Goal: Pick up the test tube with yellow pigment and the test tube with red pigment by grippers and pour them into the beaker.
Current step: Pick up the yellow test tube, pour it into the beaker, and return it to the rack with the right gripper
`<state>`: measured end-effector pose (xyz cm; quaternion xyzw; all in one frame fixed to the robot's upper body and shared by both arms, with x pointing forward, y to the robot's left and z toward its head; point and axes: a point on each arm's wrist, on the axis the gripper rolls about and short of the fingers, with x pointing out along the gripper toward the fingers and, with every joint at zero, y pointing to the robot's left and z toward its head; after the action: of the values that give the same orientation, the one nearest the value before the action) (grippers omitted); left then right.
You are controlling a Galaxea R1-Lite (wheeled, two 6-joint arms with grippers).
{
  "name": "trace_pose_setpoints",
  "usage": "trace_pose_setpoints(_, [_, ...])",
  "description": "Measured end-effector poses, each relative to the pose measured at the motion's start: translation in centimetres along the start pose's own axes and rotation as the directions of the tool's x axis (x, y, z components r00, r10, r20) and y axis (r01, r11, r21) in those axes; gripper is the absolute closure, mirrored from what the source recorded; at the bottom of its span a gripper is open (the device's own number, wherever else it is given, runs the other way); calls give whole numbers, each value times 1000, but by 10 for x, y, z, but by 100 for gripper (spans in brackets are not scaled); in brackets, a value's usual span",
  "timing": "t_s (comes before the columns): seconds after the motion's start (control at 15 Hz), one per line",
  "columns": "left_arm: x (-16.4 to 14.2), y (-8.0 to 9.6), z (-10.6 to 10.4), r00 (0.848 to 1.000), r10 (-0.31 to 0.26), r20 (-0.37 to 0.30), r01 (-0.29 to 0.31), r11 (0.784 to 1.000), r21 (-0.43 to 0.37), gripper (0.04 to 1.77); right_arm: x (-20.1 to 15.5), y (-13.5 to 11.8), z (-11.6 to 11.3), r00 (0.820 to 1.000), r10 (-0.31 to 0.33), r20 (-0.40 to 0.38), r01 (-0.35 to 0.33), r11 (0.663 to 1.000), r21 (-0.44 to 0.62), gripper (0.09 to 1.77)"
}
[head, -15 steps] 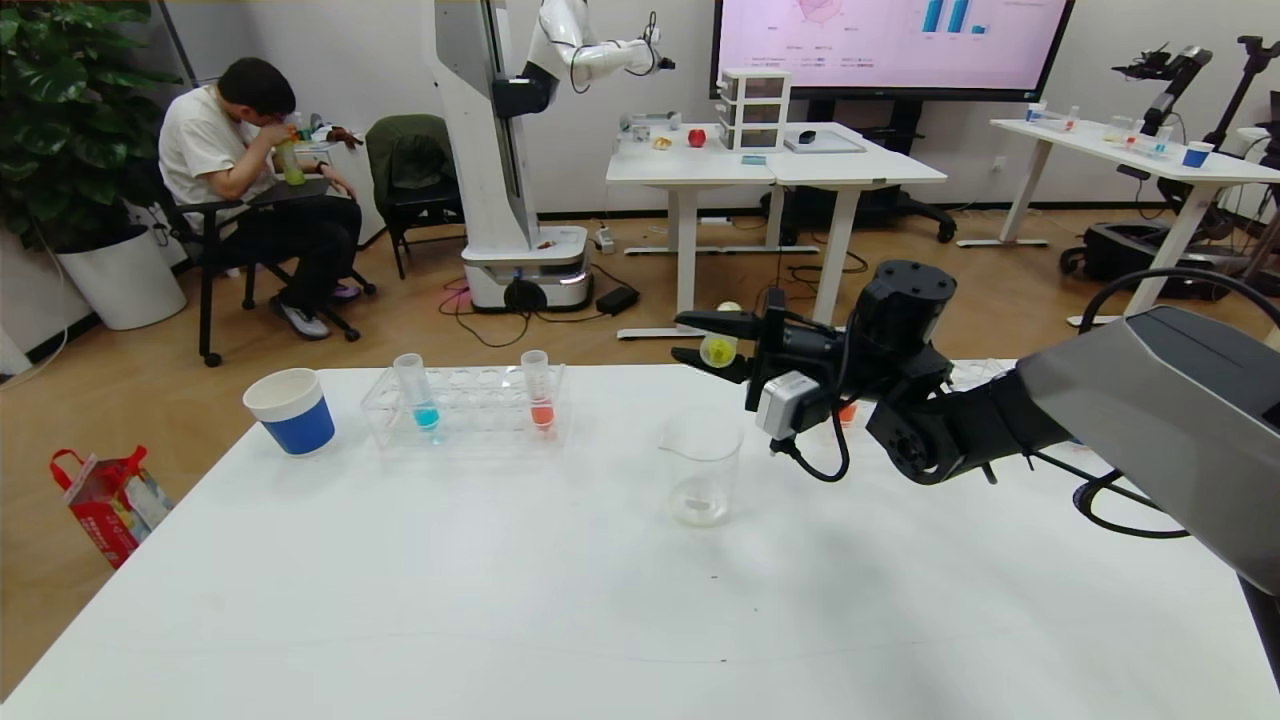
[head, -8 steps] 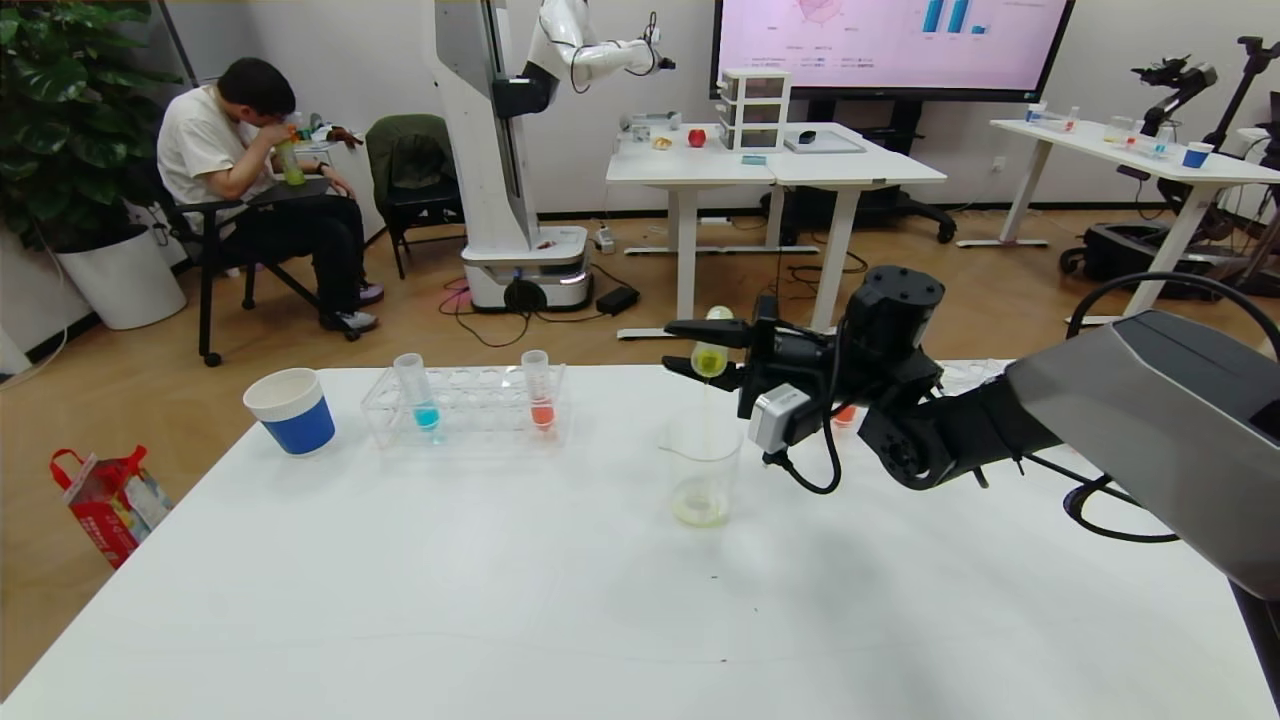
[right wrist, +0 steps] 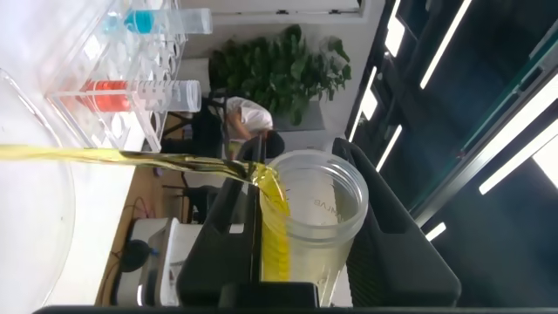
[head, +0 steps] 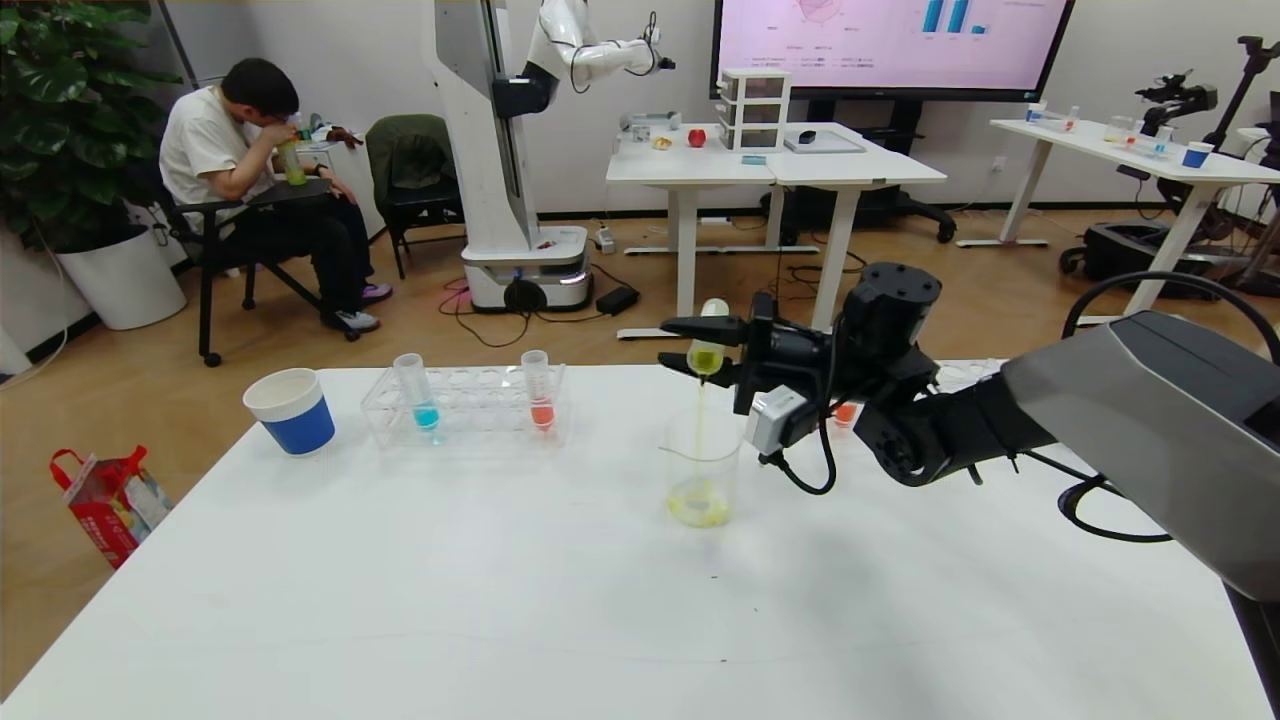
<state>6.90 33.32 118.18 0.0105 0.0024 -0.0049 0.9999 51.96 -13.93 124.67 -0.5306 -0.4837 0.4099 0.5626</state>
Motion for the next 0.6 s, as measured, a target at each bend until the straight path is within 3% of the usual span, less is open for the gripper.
trace_pose_setpoints(0.6, [0,0,0,1000,0,0,0,1000,0,6,1,-5,0,999,-5,37,10,990,-138,133])
